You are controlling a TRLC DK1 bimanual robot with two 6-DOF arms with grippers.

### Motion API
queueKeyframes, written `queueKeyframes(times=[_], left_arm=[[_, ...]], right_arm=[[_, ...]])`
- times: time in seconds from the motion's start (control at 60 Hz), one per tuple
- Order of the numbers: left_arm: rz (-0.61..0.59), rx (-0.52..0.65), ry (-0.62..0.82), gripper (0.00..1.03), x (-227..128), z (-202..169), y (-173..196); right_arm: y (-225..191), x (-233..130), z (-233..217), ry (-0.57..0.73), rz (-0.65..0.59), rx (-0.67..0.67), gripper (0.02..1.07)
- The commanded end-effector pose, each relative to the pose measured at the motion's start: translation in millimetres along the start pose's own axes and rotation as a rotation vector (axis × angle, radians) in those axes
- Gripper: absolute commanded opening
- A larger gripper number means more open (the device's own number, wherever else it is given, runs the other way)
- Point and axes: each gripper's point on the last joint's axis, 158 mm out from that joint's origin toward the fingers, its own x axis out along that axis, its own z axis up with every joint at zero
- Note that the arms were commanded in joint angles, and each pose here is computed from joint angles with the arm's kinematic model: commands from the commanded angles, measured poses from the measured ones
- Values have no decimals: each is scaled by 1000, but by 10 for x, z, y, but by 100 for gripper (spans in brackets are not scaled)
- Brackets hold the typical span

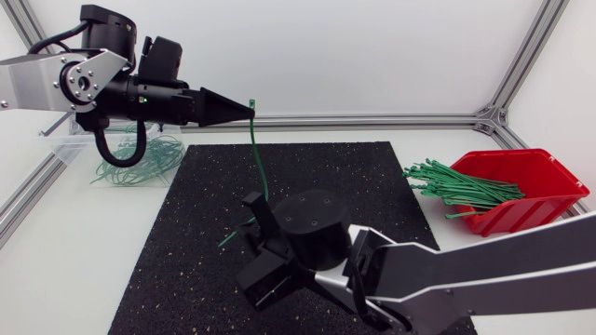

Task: Take a green cable tie from the red box, thread the tail through the head to close it, then place it in the transparent bin on the left.

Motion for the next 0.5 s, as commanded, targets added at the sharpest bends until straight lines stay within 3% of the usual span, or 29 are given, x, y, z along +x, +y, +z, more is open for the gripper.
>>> queueKeyframes(times=[0.0, 0.3, 0.483], left_arm=[[-28, -22, 2, 3, -2, -10, -237], [-38, -50, 16, 3, 90, 19, -512], [-52, -46, 25, 3, 154, -5, -723]], right_arm=[[-290, -119, -15, 13, -46, 176, 7], [-520, -577, -112, 44, 40, 581, 7], [-470, -779, -126, 59, 52, 651, 7]])
